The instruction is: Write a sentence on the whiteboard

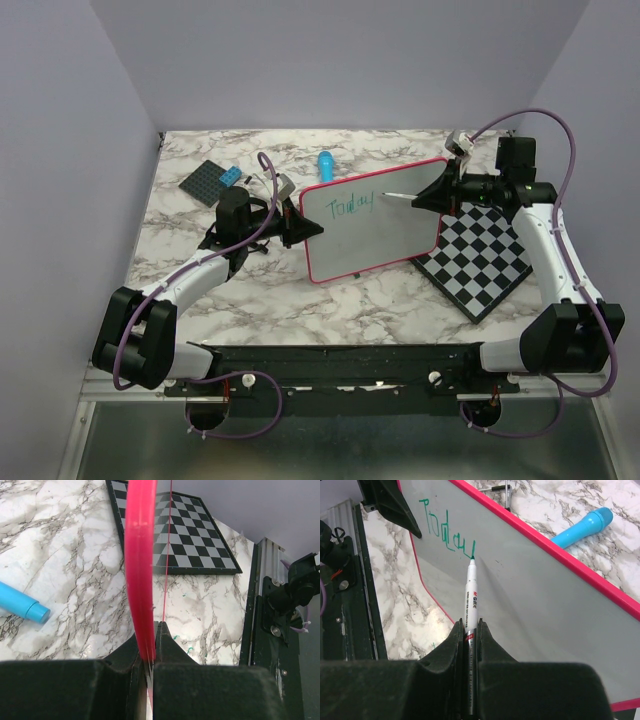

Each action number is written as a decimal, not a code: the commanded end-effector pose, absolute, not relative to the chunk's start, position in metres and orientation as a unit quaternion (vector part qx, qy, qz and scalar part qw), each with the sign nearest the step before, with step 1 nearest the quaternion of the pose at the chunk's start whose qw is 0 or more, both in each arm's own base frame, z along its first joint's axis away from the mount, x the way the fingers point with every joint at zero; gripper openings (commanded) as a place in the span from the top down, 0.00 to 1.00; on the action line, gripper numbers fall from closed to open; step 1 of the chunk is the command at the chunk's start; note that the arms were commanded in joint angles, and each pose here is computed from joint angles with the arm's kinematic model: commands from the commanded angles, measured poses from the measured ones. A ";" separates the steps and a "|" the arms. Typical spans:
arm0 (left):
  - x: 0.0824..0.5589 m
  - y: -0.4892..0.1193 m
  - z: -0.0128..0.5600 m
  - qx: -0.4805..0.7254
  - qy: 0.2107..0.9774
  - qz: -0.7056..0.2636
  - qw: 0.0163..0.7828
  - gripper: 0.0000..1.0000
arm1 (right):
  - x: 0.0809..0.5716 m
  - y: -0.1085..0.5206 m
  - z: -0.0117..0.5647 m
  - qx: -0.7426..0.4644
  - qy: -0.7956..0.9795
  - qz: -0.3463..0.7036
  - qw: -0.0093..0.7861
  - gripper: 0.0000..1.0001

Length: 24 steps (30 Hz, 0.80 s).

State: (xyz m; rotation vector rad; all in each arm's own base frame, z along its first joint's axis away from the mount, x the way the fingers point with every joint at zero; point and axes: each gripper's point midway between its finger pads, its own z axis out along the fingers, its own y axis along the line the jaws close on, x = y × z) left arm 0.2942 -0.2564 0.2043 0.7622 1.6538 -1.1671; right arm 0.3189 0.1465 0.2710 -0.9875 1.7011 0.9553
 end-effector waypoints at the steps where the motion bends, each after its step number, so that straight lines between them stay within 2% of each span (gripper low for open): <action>1: 0.302 -0.250 0.177 0.310 0.709 -0.433 0.463 1.00 | 0.312 0.147 0.278 -0.413 0.675 0.393 0.468 0.99; 24: 0.303 -0.249 0.178 0.309 0.709 -0.431 0.465 1.00 | 0.318 0.146 0.276 -0.413 0.677 0.388 0.470 0.99</action>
